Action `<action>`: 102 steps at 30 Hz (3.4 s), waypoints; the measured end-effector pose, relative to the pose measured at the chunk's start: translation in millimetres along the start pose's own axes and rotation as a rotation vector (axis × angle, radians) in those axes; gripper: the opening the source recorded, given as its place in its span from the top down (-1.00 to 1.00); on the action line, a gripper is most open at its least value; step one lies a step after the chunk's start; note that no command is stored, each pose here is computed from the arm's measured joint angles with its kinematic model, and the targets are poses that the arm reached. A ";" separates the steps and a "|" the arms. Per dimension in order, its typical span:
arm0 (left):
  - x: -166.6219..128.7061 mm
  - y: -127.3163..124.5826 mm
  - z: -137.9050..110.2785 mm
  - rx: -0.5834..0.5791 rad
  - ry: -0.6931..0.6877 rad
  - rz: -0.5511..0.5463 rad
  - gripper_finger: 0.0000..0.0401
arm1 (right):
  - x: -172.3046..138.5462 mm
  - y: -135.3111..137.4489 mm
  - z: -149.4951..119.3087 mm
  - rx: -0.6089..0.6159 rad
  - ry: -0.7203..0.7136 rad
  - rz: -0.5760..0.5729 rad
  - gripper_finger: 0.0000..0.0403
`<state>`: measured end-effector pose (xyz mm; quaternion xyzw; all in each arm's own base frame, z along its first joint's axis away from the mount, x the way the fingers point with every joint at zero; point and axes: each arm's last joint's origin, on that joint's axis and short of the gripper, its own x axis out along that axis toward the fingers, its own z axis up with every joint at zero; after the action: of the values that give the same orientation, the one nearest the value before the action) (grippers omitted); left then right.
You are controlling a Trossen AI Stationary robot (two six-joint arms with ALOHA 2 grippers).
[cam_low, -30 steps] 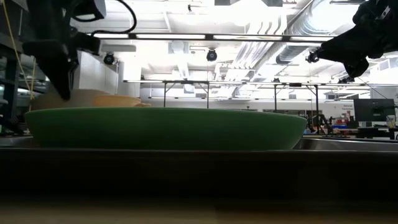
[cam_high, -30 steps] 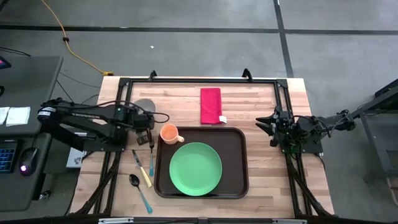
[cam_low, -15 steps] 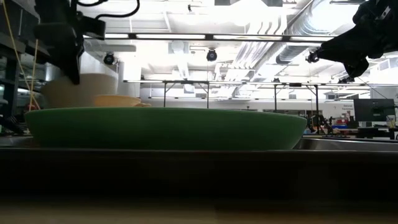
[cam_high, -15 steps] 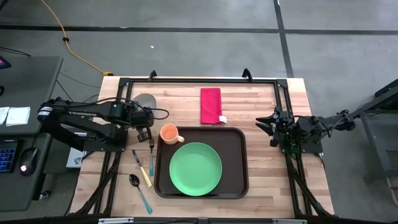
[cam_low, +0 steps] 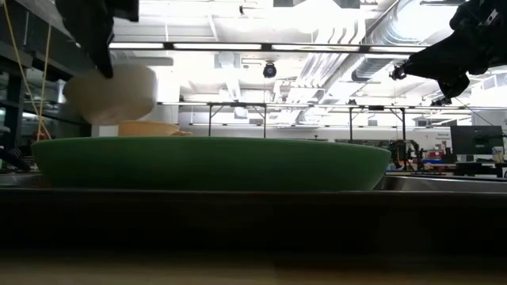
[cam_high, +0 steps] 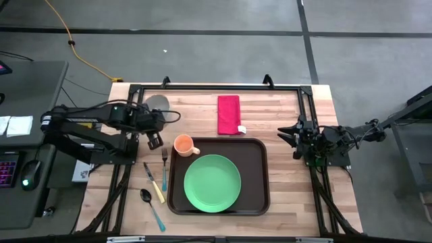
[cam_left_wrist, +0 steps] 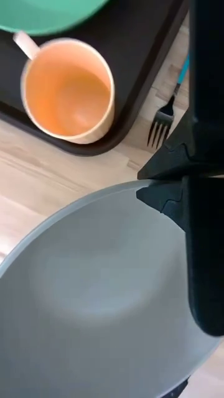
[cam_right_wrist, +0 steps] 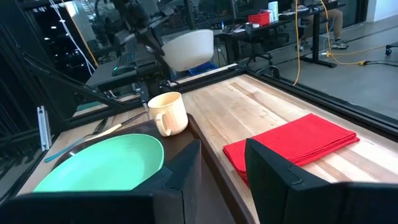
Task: Set up tray
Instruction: Put the gray bowl on the green plate
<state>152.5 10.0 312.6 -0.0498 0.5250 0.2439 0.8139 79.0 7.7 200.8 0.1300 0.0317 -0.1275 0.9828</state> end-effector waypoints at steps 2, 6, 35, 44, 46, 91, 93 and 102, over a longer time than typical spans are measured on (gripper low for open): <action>-7.3 1.9 2.9 -0.005 -0.015 -0.002 0.91 | 0.0 0.0 0.0 -0.001 0.000 0.000 0.49; -17.3 3.3 10.8 0.002 -0.055 0.002 0.91 | 0.0 0.0 0.0 0.002 0.000 0.000 0.49; -26.0 -33.8 106.9 0.239 -0.043 -0.102 0.92 | 0.0 0.1 0.5 0.002 -0.005 0.001 0.49; -26.2 -37.7 114.4 0.251 -0.053 -0.139 0.92 | 0.0 0.2 0.6 0.003 -0.006 0.002 0.49; -26.3 -38.2 114.8 0.247 -0.056 -0.151 0.92 | 0.0 0.2 0.6 0.002 -0.006 0.002 0.49; -41.5 -152.3 143.0 0.407 -0.074 -0.280 0.92 | 1.7 0.1 -0.2 -0.002 0.000 -0.030 0.49; -41.0 -157.3 146.1 0.411 -0.079 -0.285 0.92 | 1.8 0.2 -0.4 -0.004 0.003 -0.027 0.49; -38.9 -165.0 146.6 0.402 -0.057 -0.293 0.92 | 1.8 0.2 -0.3 -0.007 0.003 -0.027 0.49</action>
<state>335.5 -98.5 383.0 0.0443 0.5271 0.0154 0.8485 80.7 7.6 200.3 0.1263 0.0352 -0.1404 0.9814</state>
